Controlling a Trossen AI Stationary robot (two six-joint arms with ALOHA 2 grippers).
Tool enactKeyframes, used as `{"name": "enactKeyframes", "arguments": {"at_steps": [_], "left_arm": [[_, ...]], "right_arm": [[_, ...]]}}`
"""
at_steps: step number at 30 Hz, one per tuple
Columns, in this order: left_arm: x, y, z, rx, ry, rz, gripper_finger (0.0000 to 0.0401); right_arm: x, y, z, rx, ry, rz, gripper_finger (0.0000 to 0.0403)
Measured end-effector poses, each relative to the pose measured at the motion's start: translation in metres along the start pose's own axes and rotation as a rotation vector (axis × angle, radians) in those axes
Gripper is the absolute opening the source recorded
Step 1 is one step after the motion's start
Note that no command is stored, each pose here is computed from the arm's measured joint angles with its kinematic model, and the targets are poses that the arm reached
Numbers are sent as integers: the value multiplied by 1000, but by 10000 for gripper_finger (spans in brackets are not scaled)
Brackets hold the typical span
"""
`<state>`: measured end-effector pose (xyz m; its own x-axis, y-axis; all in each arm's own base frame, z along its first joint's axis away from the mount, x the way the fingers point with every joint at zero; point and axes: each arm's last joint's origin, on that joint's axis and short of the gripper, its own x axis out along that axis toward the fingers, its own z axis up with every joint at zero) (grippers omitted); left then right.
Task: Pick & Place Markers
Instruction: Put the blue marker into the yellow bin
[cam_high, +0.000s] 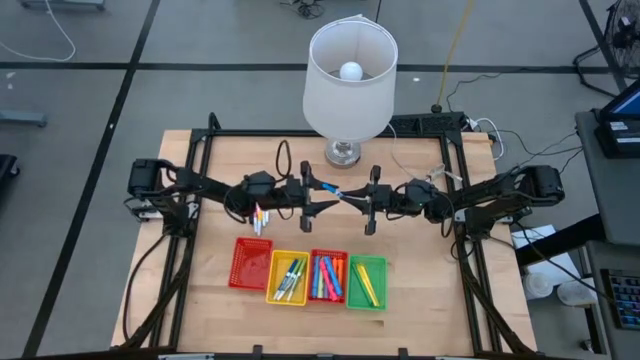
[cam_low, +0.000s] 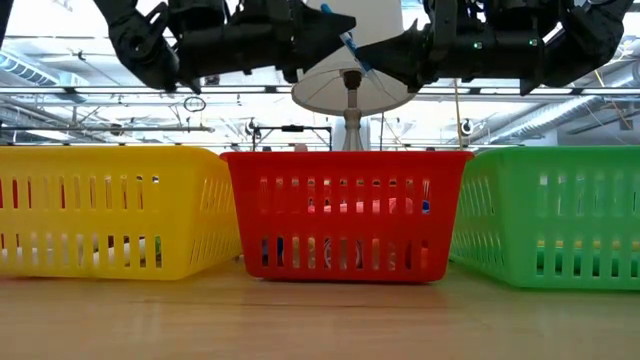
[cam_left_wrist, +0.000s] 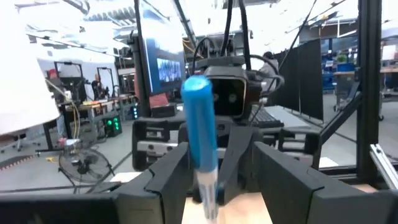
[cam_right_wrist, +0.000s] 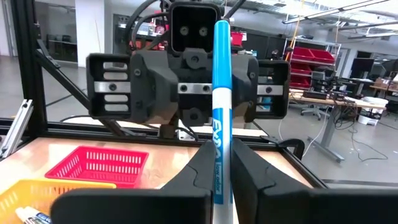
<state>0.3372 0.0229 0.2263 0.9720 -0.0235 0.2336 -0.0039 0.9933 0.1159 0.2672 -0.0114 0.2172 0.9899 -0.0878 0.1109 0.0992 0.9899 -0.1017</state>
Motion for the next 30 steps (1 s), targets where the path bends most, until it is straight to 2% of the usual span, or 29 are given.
{"name": "enactKeyframes", "arguments": {"at_steps": [23,26,30], "left_arm": [[2,4,-2,-12,29,28,181],[2,4,-3,-4,37,26,165],[7,6,-1,-14,65,27,109]], "right_arm": [[0,0,0,-9,-4,0,18],[0,0,0,-9,-4,0,18],[0,0,0,-9,-4,0,18]]}}
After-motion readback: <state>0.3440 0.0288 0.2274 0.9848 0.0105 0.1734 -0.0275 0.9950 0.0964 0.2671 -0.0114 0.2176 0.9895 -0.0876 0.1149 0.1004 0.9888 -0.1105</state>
